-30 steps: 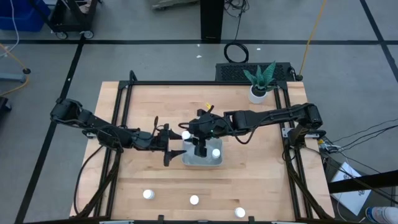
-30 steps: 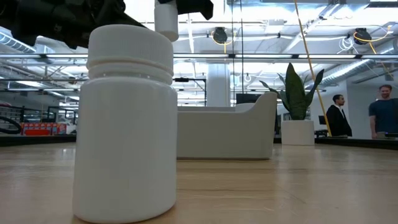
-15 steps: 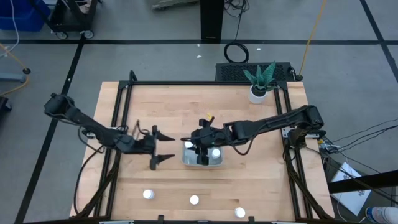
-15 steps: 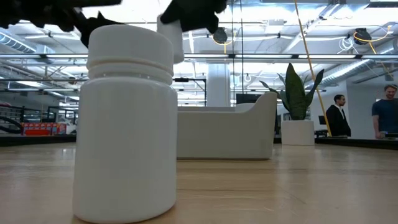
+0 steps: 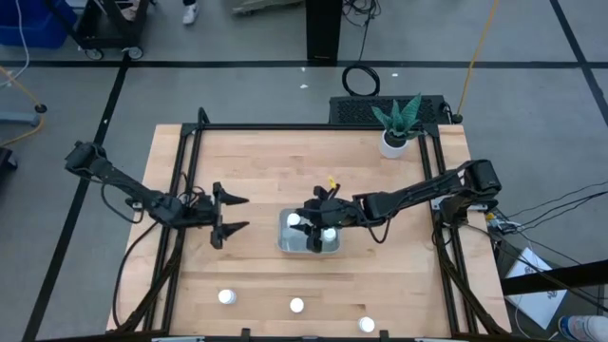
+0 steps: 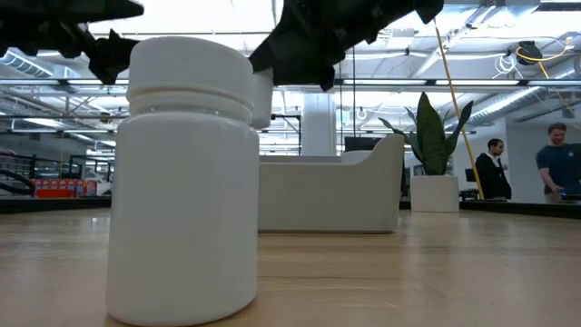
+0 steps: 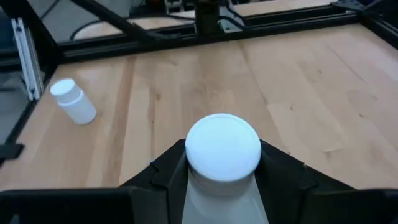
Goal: Pick and place pill bottles into a basket
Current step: Put the pill bottle into the bin
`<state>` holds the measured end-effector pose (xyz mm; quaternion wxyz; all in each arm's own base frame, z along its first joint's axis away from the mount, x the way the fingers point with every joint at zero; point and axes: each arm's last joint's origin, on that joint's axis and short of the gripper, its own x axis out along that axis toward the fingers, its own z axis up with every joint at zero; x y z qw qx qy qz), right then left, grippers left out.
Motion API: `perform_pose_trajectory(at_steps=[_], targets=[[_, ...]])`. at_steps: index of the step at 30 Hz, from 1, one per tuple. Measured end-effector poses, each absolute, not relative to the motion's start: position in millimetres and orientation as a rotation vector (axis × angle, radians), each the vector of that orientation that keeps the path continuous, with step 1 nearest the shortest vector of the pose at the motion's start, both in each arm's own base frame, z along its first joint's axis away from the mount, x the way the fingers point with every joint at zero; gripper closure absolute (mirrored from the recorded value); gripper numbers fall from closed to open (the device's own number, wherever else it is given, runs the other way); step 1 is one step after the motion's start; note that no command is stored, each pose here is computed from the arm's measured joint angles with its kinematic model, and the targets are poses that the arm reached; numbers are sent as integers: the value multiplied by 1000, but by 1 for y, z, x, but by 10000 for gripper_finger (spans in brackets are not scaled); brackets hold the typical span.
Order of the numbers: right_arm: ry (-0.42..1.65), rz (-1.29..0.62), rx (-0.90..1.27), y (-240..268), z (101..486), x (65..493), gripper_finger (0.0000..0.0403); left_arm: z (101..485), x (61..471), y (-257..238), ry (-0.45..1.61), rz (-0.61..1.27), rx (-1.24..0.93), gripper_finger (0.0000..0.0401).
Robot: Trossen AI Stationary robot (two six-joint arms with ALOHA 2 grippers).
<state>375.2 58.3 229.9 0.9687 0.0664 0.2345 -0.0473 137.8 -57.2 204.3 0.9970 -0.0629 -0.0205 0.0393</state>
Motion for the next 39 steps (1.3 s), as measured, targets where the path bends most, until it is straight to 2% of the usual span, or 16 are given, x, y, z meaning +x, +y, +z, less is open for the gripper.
perform_pose_trajectory(at_steps=[31,39], targets=[[575,-179,159,49,157,401,260,204,138,-56,-37,102,-108,77],[577,-204,135,48,156,400,260,204,138,-56,-38,102,-111,77]])
